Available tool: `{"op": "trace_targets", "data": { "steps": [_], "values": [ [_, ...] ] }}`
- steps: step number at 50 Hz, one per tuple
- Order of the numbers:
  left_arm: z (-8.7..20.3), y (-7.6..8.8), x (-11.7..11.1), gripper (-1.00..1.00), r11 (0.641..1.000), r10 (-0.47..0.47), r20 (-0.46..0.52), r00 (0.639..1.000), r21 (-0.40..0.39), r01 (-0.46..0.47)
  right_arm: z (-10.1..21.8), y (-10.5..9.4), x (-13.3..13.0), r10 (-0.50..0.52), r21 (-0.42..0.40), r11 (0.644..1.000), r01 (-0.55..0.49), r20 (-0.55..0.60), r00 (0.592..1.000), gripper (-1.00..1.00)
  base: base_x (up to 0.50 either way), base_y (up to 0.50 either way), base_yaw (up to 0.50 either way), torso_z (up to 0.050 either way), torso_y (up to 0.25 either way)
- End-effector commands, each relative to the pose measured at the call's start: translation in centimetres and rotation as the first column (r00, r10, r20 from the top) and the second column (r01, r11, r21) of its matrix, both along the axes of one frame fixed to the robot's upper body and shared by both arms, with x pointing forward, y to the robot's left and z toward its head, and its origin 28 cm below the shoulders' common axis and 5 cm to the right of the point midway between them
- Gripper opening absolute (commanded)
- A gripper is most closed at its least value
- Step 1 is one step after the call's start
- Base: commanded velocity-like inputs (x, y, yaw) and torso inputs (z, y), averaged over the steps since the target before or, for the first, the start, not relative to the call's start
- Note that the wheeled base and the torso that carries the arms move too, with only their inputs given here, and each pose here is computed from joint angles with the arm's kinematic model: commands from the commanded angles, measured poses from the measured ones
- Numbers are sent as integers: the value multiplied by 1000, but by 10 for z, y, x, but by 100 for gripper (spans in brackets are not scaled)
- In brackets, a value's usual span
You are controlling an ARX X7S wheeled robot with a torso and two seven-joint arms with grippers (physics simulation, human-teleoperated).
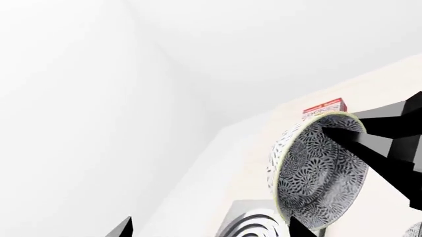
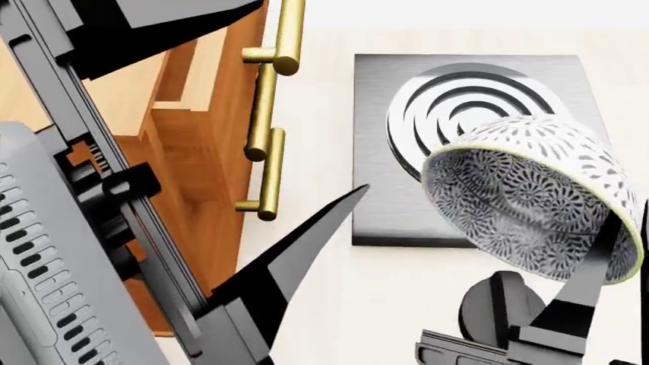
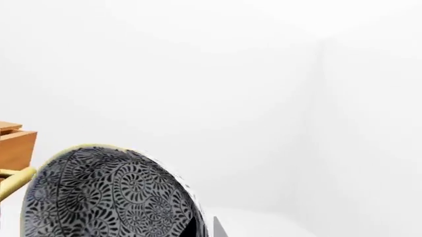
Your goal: Pick the akita bowl on the wooden cabinet and place it on the plate.
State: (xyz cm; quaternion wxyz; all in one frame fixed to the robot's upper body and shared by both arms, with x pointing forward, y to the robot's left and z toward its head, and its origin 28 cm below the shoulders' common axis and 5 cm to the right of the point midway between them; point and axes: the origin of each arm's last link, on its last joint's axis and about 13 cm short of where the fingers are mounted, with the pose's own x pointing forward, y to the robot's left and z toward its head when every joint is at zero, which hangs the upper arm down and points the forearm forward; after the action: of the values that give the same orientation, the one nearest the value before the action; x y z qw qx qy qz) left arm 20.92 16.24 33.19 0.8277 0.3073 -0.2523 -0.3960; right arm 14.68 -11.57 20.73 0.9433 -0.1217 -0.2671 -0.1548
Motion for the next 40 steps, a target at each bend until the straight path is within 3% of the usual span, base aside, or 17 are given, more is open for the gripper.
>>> {"op": "trace_targets", "data": {
  "steps": [1,25,40],
  "values": [
    [1,1,2,100,1000,12,-6,1000,-14,-12,5,-17,-2,-80,-70,994,79,-10,997,-100,0,0,0,0,0],
    [-2,-1,3,100,1000,11,-2,1000,-19,-11,5,-52,-27,-254,-28,967,254,-4,967,-100,0,0,0,0,0],
    [-3,-1,3,100,1000,9,5,1000,-23,-9,5,-73,-31,-373,23,927,376,-77,925,-100,0,0,0,0,0]
  ]
}}
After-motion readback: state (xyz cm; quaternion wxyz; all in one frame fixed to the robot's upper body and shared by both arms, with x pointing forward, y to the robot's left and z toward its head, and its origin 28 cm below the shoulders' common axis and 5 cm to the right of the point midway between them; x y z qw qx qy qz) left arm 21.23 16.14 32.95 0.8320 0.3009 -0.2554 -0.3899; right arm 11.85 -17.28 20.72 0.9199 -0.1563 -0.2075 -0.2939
